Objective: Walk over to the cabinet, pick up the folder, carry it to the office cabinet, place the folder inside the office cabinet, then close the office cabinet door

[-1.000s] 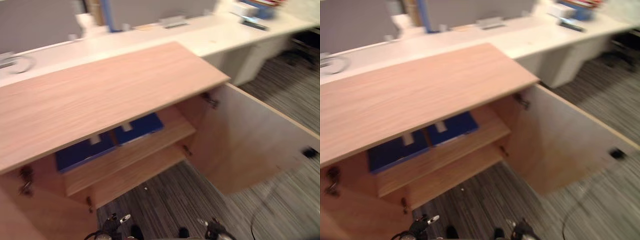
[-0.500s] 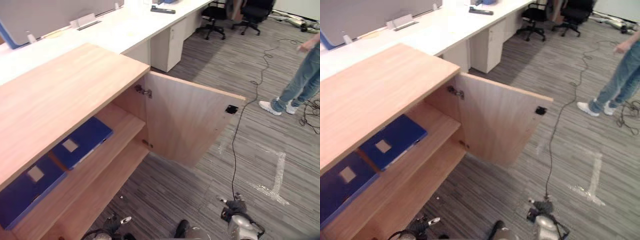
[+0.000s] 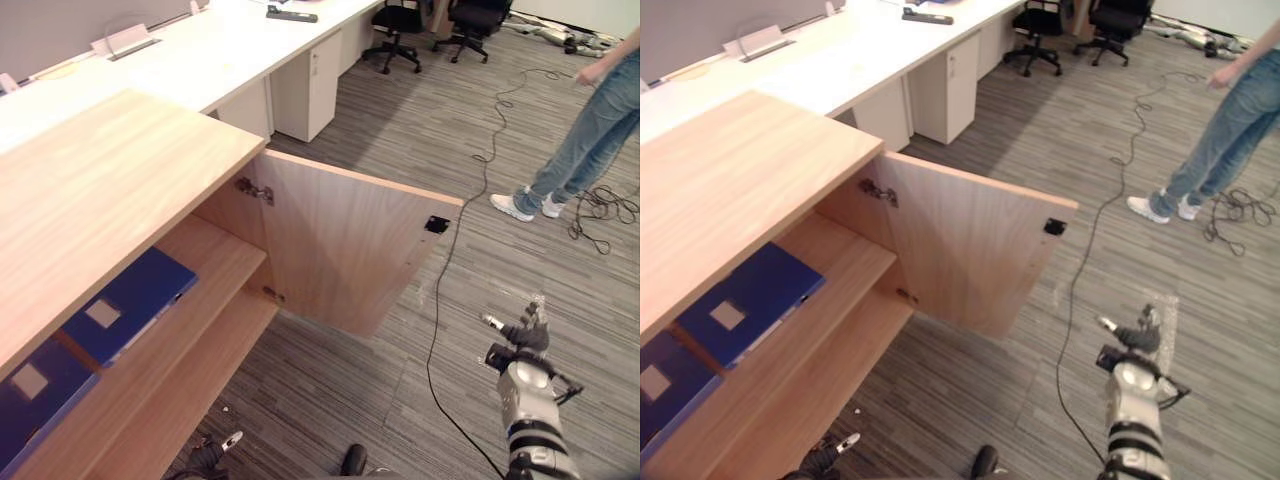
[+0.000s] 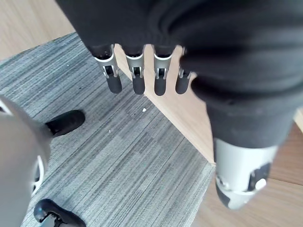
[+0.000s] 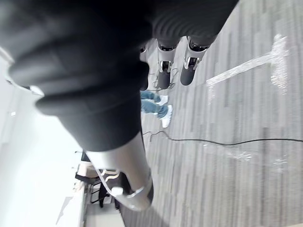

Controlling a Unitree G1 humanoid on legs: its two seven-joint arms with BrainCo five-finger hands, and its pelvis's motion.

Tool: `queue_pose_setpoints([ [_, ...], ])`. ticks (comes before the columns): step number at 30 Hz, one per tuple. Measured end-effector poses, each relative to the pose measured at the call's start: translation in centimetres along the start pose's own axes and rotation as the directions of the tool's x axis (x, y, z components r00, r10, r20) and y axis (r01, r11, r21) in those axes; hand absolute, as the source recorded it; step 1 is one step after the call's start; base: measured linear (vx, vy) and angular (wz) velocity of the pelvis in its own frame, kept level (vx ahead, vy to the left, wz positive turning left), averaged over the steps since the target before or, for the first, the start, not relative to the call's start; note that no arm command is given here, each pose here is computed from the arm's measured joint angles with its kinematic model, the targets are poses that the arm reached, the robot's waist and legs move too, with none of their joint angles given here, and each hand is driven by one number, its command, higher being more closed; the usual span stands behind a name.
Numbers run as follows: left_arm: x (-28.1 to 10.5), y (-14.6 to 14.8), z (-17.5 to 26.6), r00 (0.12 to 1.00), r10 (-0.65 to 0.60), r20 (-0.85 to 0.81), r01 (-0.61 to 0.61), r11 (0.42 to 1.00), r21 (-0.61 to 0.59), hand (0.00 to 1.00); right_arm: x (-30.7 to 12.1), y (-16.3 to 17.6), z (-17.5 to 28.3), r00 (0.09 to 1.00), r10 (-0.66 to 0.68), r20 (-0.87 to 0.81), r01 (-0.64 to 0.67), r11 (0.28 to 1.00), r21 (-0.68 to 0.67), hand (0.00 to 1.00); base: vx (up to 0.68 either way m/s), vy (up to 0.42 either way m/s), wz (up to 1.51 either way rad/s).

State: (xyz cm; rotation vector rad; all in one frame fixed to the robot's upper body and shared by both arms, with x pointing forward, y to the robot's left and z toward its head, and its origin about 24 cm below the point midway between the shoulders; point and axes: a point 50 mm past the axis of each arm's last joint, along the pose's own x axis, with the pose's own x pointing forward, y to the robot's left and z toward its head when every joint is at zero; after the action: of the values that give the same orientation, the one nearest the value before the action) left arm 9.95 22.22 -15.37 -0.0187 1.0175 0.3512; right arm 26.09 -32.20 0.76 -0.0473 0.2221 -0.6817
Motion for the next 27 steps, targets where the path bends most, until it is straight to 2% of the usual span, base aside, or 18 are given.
queue_pose_setpoints([
  [8,-0.2,-1.7,0.0,0.997,-0.078,0.008,0.078,0.995,0.057,0.0,5.0,0.9,10.5,0.984,0.009,0.178,-0.028,0.994,0.105,0.0,-0.07,0.048,0.32],
  [14,-0.4,-2.2,-0.8,0.995,-0.101,-0.011,0.101,0.994,0.031,0.0,6.0,2.2,13.1,0.986,0.053,0.159,-0.09,0.968,0.234,0.0,-0.05,0.008,0.23],
  [19,-0.4,-2.1,-0.5,0.995,-0.102,0.004,0.102,0.995,0.014,0.0,6.1,2.9,13.1,0.984,0.103,0.145,-0.127,0.978,0.166,0.0,-0.04,0.003,0.19],
  [22,-0.5,-1.9,-0.7,0.995,-0.1,-0.001,0.1,0.995,0.014,0.0,6.1,3.5,13.2,0.98,0.15,0.135,-0.161,0.984,0.079,0.0,-0.04,-0.004,0.01],
  [24,-0.5,-1.8,-0.7,0.994,-0.109,-0.002,0.109,0.994,0.023,0.0,6.0,3.8,12.7,0.972,0.212,0.104,-0.206,0.976,-0.07,0.0,-0.04,-0.021,-0.04],
  [27,-0.5,-1.8,-0.7,0.993,-0.12,0.0,0.12,0.992,0.044,0.0,6.0,4.1,12.5,0.96,0.268,0.082,-0.245,0.944,-0.22,0.0,-0.04,-0.031,-0.04],
])
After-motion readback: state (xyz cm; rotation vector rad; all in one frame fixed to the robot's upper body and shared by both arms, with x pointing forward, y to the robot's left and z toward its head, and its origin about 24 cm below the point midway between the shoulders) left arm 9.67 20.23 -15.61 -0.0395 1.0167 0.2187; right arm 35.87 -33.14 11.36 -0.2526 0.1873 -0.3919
